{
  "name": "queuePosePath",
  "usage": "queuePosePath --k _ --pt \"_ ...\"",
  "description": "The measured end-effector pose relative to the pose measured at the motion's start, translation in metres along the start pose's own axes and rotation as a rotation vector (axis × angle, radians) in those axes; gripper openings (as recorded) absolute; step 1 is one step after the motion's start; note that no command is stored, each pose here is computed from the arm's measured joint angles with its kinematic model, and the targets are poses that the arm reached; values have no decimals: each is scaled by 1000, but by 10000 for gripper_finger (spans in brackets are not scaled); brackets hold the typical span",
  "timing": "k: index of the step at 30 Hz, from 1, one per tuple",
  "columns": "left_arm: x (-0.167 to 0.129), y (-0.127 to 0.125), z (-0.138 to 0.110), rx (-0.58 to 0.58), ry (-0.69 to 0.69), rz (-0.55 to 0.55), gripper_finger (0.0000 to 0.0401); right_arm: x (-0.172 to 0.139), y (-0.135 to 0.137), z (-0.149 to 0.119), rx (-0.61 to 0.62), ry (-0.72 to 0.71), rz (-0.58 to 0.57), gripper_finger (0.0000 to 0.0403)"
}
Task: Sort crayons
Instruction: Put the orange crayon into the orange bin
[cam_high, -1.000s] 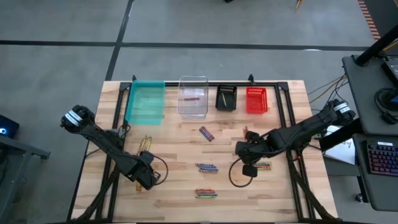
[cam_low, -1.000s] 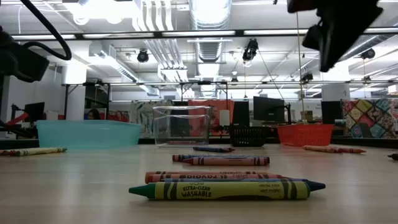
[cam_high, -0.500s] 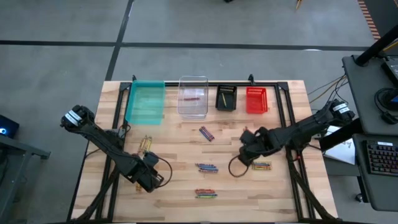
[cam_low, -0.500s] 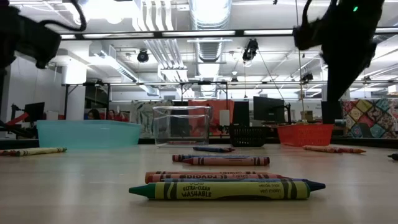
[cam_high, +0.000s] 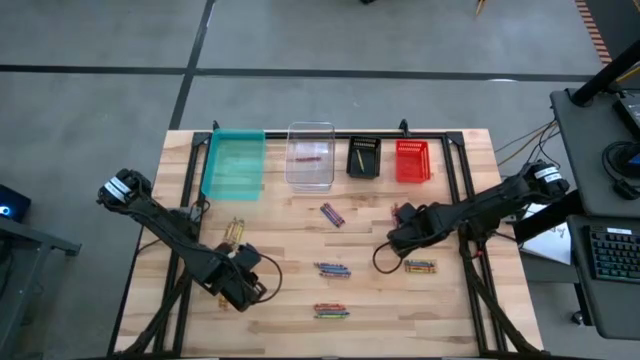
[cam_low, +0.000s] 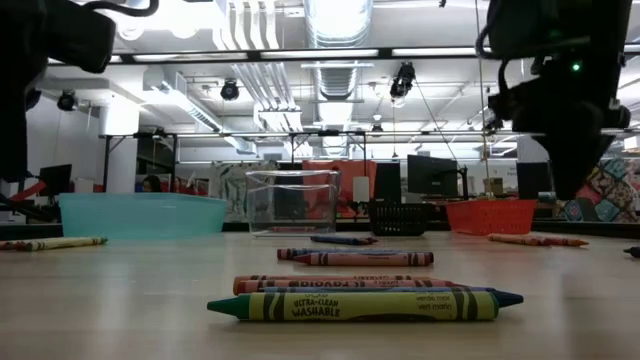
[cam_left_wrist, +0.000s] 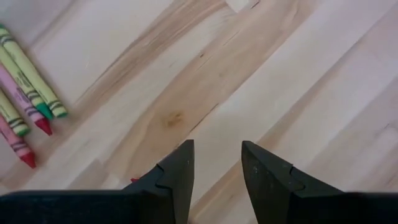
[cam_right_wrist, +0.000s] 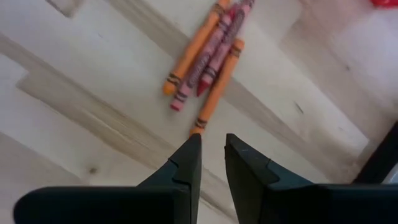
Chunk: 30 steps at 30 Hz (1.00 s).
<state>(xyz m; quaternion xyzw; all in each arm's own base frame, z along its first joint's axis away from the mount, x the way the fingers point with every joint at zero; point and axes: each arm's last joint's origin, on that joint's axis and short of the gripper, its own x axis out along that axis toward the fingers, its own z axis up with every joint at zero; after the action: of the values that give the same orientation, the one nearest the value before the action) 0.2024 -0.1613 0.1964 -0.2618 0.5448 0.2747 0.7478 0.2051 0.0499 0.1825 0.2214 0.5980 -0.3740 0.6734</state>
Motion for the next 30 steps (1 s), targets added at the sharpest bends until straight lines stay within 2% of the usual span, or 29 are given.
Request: queuePosePath --k 7,11,18,30 --pt "-2 -2 4 51 -97 2 116 9 -5 -3 32 8 -32 103" --pt "-5 -3 7 88 -133 4 116 12 -6 -4 55 -12 -44 104" --pt "-7 -5 16 135 -206 19 116 16 3 0 78 -79 43 105" --pt "-6 -4 23 146 -222 34 115 38 -1 -7 85 -58 -29 105"
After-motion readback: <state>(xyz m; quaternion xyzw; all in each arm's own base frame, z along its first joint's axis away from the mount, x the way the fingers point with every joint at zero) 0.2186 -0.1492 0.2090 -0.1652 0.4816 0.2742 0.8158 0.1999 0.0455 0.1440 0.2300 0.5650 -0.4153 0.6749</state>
